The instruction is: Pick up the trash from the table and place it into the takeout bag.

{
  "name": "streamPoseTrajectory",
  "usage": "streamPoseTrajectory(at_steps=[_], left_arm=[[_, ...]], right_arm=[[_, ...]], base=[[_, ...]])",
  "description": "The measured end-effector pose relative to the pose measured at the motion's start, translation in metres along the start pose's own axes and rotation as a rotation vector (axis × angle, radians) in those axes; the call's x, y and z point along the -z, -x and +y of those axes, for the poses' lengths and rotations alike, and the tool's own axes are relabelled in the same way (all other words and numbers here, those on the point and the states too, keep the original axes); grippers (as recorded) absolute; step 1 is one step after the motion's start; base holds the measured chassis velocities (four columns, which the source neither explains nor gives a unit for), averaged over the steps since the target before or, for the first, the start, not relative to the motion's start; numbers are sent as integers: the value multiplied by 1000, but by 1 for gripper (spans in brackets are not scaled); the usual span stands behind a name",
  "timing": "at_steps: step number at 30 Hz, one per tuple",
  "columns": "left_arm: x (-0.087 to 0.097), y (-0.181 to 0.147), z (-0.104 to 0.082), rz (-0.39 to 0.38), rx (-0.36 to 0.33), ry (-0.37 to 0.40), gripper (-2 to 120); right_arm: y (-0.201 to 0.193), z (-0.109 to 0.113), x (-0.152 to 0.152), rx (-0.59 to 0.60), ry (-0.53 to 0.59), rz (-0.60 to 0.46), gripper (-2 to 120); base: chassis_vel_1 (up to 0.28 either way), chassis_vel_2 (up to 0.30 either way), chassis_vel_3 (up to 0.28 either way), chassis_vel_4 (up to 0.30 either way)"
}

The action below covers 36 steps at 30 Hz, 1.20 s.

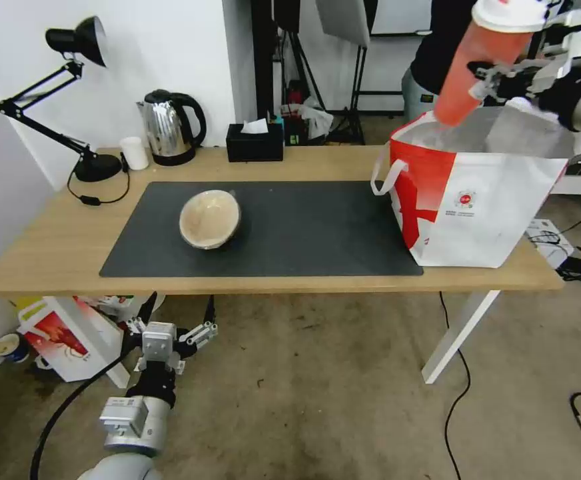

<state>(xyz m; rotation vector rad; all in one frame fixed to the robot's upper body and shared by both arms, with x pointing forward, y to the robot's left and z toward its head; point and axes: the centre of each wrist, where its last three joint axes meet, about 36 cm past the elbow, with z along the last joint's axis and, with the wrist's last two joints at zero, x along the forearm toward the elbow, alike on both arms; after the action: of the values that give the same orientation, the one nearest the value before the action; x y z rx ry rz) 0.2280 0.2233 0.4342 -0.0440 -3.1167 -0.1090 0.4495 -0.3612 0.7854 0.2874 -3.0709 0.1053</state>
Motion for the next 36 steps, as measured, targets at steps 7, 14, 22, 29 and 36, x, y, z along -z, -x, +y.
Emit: streamPoseTrajectory(at_steps=[7,14,22,29,36], left_arm=[[0,0,0,0,0,0,100],[0,0,0,0,0,0,100],[0,0,0,0,0,0,100],[0,0,0,0,0,0,100],[0,0,0,0,0,0,100]], right_arm=[[15,-25,-8,-23,-24,2,8],[33,-44,-22,-58,-12,24,8],[61,-65,-52,-99,11,67,8],[76,-67,-76,-109,6,100,8],[89,-66,-96,-113,13,132,8]], base=[[0,0,0,0],[0,0,0,0],[0,0,0,0],[0,0,0,0],[0,0,0,0]])
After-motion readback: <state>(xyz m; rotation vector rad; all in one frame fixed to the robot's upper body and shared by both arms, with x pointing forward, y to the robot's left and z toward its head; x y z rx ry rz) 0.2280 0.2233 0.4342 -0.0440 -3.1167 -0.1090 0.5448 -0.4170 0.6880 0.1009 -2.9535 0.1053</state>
